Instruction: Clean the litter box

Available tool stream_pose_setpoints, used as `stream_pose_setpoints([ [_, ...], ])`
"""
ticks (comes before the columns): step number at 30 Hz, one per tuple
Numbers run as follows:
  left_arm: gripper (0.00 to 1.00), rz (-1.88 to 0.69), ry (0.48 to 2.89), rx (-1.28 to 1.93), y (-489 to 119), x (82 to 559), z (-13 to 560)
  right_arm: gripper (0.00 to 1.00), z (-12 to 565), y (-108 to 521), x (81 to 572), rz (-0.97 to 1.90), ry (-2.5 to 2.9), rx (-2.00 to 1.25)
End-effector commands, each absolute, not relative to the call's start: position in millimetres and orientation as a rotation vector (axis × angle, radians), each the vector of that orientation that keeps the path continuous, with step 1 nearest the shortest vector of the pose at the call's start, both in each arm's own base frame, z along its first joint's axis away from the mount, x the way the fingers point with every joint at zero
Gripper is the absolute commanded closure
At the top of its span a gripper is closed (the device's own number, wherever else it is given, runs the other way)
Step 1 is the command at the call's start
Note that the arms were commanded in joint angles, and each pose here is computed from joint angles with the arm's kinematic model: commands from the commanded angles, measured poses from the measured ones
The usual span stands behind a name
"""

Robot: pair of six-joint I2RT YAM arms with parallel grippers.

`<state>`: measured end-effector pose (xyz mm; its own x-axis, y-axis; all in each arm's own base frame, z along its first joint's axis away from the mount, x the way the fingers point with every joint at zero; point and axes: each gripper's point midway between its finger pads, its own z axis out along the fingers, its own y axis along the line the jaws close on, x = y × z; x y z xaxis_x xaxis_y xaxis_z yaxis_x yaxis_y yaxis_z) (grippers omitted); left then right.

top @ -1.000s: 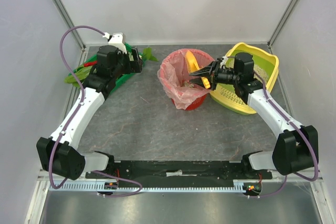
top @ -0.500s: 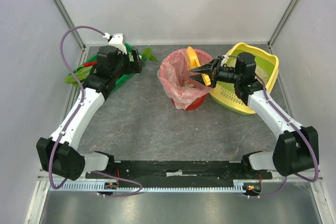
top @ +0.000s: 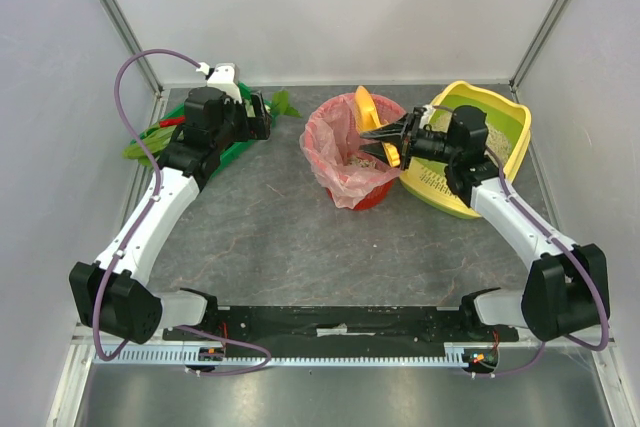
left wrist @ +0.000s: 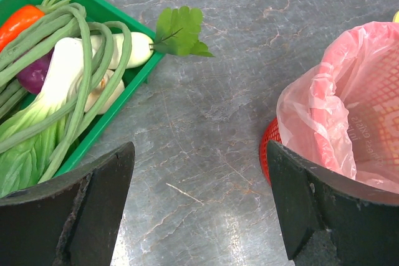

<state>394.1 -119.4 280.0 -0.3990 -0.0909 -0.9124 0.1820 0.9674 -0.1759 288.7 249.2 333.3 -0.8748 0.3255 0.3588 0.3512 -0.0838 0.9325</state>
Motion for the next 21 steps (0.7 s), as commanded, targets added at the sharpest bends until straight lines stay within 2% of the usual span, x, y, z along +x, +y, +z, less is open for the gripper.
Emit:
stream_pose_setpoints([
  [1, 0.08, -0.265, 1.890, 0.079, -113.4, 395.6, 299.2, 1.00, 340.4, 253.7, 291.0, -2.164, -2.169, -0.702],
  [5, 0.08, -0.251, 1.885, 0.081, -111.2, 395.2, 301.3, 1.00, 341.3, 256.7, 295.9, -2.190, -2.228, -0.639],
  [11, 0.08, -0.245, 1.873, 0.088, -110.6, 395.7, 305.8, 1.00, 335.2, 274.0, 292.0, -2.133, -2.468, -0.345],
  [21, 0.08, -0.235, 1.874, 0.092, -109.3, 395.2, 308.5, 1.00, 319.8, 277.1, 290.7, -2.089, -2.732, -0.122],
])
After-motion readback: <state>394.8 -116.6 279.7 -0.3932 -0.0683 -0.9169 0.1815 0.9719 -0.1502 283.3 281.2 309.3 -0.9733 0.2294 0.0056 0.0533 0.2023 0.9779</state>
